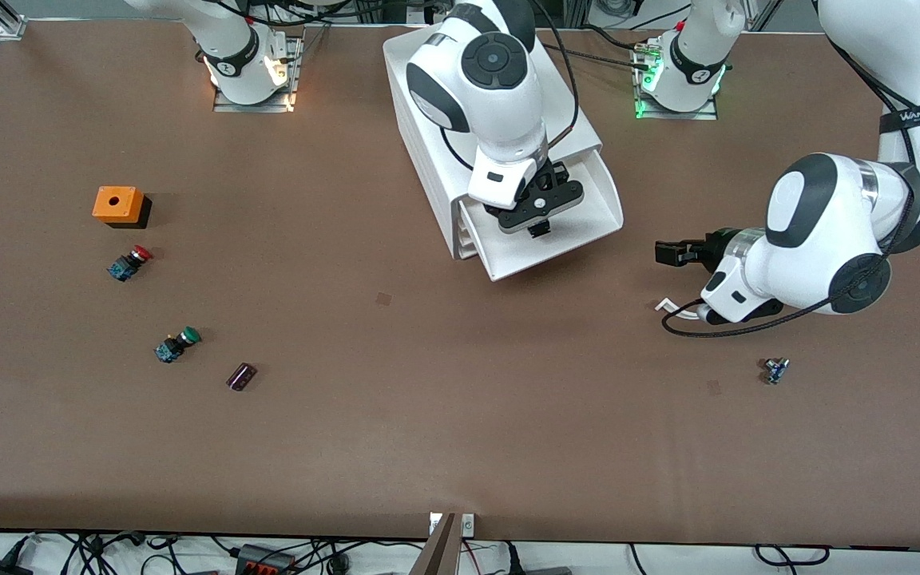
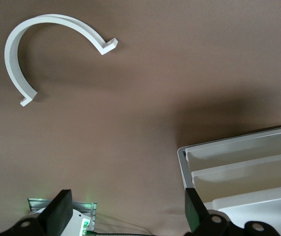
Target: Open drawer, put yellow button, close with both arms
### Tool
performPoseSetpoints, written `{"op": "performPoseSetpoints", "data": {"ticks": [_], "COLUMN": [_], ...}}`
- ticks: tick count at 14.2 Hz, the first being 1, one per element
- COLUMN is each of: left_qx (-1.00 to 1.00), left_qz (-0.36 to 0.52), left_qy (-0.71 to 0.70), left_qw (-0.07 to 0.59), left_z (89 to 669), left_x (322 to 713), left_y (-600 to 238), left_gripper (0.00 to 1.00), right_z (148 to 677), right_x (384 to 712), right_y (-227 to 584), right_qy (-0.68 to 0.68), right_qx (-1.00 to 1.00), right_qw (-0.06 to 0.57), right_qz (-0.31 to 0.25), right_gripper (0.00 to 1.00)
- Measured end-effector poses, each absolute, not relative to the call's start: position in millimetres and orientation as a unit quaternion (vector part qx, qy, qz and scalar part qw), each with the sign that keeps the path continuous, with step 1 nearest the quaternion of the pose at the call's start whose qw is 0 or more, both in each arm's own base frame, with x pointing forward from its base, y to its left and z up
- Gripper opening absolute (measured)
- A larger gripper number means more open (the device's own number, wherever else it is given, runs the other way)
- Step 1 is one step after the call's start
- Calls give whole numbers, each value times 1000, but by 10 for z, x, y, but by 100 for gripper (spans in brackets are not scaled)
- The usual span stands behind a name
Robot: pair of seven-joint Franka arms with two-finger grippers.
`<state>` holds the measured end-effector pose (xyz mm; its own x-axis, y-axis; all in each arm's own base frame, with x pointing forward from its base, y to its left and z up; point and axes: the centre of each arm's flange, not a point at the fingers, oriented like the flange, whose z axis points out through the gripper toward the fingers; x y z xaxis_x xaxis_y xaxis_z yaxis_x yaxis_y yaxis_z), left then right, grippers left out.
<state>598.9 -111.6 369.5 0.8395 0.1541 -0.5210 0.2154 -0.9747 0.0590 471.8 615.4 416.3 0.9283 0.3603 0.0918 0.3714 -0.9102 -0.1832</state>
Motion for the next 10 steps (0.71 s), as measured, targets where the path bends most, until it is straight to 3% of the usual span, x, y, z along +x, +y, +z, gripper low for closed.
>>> {"op": "performPoseSetpoints", "data": {"ticks": [7,8,10], "left_qx": [957,957,957], "left_qz": [-266,-266,-266], "left_qy": [99,99,99], "left_qw": [57,57,57], "left_z": [3694,3694,3696], "left_x": [5993,5993,5994], "left_y": [-1095,-1095,-1096], "left_gripper": [100,100,100], "right_z": [4026,4027,4049], "right_x": [4601,4617,4656], "right_y": [6183,6171,6146], "right_qy": [-202,-200,-196], "right_qx": [-977,-978,-978], "right_qw": [63,62,61], "right_qz": [-14,-15,-19], "right_gripper": [41,46,65]}}
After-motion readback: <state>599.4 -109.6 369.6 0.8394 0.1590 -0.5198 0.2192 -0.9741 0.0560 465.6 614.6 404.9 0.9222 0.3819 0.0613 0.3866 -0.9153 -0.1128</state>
